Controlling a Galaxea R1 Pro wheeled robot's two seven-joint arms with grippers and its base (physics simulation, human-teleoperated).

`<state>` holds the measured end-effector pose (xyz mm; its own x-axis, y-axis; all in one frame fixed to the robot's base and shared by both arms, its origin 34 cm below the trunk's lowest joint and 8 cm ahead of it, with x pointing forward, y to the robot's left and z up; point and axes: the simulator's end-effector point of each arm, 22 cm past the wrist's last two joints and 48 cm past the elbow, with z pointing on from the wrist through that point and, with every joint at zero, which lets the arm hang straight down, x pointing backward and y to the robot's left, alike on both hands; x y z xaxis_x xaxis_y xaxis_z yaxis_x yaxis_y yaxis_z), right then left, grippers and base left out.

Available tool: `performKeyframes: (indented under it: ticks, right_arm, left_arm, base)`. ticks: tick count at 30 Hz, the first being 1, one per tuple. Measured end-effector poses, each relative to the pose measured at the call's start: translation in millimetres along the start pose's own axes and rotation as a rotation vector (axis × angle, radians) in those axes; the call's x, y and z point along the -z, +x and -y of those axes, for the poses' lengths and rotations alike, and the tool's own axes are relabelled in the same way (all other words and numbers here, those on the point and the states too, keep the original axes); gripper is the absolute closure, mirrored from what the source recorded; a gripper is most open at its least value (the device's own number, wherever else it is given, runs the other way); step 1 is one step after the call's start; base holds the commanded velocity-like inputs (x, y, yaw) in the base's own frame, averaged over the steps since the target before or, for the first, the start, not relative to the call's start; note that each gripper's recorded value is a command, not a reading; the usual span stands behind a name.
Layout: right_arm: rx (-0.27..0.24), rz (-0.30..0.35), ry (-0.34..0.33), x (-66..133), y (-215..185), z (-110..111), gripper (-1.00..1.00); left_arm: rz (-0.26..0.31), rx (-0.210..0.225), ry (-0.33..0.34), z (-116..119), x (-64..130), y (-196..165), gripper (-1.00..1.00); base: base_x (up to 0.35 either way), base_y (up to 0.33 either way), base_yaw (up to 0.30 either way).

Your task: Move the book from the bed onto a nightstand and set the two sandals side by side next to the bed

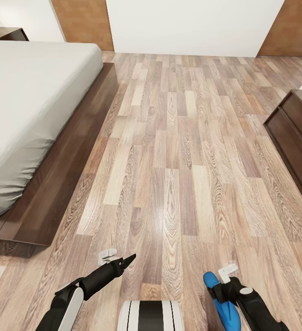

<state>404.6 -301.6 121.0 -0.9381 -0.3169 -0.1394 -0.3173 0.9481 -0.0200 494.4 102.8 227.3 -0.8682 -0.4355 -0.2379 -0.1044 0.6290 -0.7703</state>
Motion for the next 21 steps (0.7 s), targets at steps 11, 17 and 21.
performKeyframes:
  ticks: [11, 17, 21]
  right_arm:
    - [-0.008, -0.066, -0.021, -11.1, 38.0, -7.0, -1.0]
    - [-0.002, -0.057, 0.002, -15.2, 45.4, -2.7, -1.0]
    - [0.004, -0.035, 0.031, -15.9, 42.3, 3.9, -1.0]
  left_arm:
    - [0.0, 0.0, 0.001, 0.3, -0.2, 0.1, -1.0]
    - [0.0, 0.0, 0.0, 0.2, -0.1, 0.0, -1.0]
    - [0.0, 0.0, 0.0, 0.0, 0.0, -0.1, -1.0]
  base:
    - [0.0, 0.0, 0.0]
    - [0.0, 0.0, 0.0]
    - [0.0, 0.0, 0.0]
